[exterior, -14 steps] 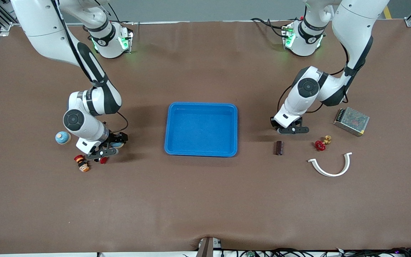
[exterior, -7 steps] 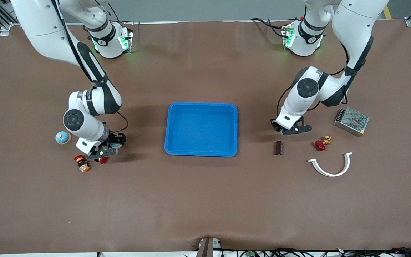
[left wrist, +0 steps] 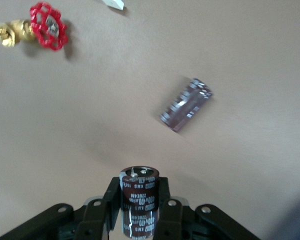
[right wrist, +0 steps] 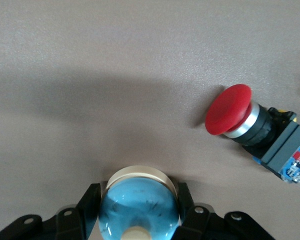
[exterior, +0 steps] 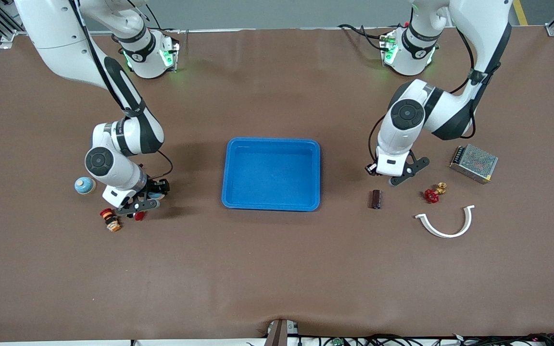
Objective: Place electrolytic capacitor and blue bell in tray
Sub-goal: 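Carry the bell with the right gripper while the left gripper carries the capacitor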
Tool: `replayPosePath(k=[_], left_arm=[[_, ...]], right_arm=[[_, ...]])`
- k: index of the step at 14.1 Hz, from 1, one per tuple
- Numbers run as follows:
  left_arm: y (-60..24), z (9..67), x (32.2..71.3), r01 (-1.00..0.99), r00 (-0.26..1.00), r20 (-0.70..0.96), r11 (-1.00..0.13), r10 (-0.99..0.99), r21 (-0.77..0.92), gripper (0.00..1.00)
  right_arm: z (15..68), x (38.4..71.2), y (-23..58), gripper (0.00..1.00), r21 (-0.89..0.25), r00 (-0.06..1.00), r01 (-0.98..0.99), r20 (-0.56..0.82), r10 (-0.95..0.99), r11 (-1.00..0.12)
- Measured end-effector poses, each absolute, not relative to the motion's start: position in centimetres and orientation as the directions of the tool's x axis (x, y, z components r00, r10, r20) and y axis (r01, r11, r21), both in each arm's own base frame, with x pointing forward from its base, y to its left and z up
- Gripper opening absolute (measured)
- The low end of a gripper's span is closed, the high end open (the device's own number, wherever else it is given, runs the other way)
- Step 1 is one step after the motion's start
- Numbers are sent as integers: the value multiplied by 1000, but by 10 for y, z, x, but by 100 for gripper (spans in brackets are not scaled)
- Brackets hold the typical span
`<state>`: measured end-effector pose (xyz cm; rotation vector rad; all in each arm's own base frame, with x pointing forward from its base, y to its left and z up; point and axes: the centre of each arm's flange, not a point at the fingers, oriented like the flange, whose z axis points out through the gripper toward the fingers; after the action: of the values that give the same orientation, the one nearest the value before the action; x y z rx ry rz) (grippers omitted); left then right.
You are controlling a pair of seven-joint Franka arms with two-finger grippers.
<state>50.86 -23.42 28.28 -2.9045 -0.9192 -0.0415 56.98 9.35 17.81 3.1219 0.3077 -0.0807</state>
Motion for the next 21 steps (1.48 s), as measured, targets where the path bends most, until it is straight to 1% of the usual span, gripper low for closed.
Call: replayPosePath(k=[3,6,10,14,17,19,21], left_arm=[[-252,305,514,729,684,7,-684,729,-36,34],[-273,319,513,850,526,-6,-526,850,-9,34],[-317,340,511,939,344,-32,-343,938,36,34],[-367,343,504,986,167,-78,-164,983,41,34],[-407,338,496,997,73,-132,-68,988,44,34],[-426,327,487,998,46,-151,-41,987,37,34],[-440,314,480,999,33,-151,-29,988,24,34]], right_arm=[[186,572,97,67,-6,976,199,-89,199,-980],[219,584,103,67,-12,970,203,-130,203,-979],[258,591,121,67,-11,976,177,-124,177,-984],[269,577,180,67,7,990,86,-110,84,-996],[269,557,235,67,23,994,17,-107,14,-1000],[269,544,264,67,24,994,-21,-106,-24,-999],[269,536,283,67,-19,991,-55,-120,-53,-998]])
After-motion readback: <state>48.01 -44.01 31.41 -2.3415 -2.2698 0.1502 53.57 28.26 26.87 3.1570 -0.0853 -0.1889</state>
